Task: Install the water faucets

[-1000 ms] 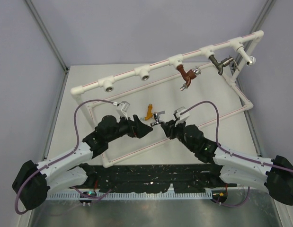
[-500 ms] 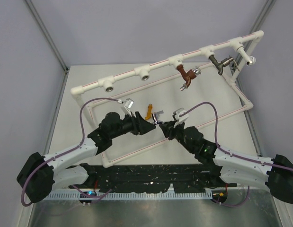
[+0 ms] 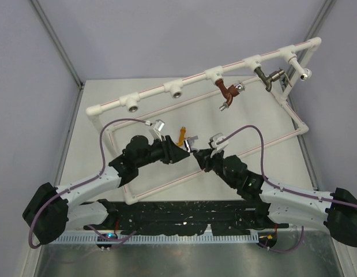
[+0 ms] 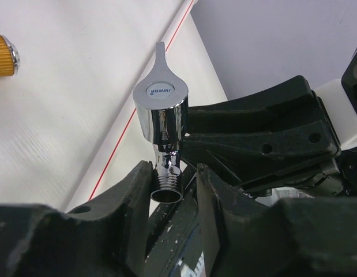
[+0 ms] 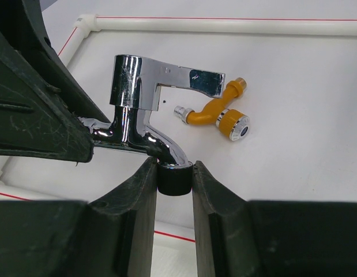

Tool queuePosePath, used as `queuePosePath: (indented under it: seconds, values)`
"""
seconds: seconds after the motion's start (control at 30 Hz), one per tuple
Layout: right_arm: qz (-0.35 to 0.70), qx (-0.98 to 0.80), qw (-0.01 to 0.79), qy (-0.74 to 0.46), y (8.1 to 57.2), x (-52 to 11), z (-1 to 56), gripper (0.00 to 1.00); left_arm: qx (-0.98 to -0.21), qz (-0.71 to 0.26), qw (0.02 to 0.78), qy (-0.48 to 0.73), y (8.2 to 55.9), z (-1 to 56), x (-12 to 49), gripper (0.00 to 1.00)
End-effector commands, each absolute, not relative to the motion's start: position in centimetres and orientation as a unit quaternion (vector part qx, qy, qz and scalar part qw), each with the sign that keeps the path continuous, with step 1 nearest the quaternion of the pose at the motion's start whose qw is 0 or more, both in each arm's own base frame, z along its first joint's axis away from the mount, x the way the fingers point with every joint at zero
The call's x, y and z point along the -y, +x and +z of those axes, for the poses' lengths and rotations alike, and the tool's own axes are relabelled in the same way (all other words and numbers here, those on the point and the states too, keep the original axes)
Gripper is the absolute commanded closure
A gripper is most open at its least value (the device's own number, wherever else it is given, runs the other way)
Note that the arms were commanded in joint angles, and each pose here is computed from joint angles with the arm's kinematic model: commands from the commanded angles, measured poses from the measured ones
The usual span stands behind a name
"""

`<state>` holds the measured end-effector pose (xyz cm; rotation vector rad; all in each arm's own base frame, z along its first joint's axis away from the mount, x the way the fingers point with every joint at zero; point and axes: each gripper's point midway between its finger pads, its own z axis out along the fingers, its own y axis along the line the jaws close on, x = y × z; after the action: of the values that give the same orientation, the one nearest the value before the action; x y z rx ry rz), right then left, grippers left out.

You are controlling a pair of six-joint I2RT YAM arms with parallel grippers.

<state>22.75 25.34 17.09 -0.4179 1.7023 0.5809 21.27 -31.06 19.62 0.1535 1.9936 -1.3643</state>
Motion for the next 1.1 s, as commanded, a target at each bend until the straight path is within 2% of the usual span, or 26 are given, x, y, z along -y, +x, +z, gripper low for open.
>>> queuePosePath:
  seconds: [0.0,0.03,0.13,0.2,0.33,0.37,0.4,0.43,0.5,0.83,1.07]
  values:
    - [0.276,-0.698,0.643,-0.152,23.3,-25.8,20.8,0.94,-0.741,-0.554,0.371,0.073,21.6,22.7,32.0,0.65]
    - [0.274,-0.699,0.643,-0.153,23.3,-25.8,20.8,0.94,-0.742,-0.553,0.37,0.073,21.6,22.6,32.0,0.7]
    - [0.274,-0.695,0.645,-0.162,23.1,-25.8,20.8,0.94,-0.74,-0.551,0.377,0.078,21.5,22.7,31.8,0.99]
    - [0.278,-0.691,0.646,-0.169,22.9,-25.9,21.0,0.87,-0.739,-0.541,0.393,0.088,21.5,22.6,31.3,1.0]
    - [0.296,-0.686,0.641,-0.176,22.0,-25.8,21.7,0.36,-0.732,-0.513,0.435,0.11,21.5,23.0,29.5,1.0]
    - [0.301,-0.688,0.637,-0.175,21.9,-25.8,21.5,0.18,-0.727,-0.507,0.448,0.115,21.5,23.4,28.8,1.0]
    - [0.311,-0.683,0.636,-0.179,21.4,-25.7,21.9,0.12,-0.725,-0.5,0.458,0.119,21.5,23.7,28.2,1.0]
    - [0.317,-0.684,0.633,-0.176,21.2,-25.7,21.7,0.01,-0.722,-0.493,0.468,0.125,21.5,23.9,27.6,1.0]
    - [0.327,-0.683,0.627,-0.186,20.5,-25.6,21.4,0.05,-0.718,-0.482,0.482,0.145,21.2,24.2,26.7,1.0]
    - [0.437,-0.594,0.619,-0.27,14.7,-25.9,27.3,0.04,-0.642,-0.48,0.535,0.265,17.7,27.5,24.9,1.0]
    - [0.458,-0.558,0.626,-0.295,13.8,-26.6,30.6,0.03,-0.574,-0.517,0.534,0.344,14.6,30.8,25.6,1.0]
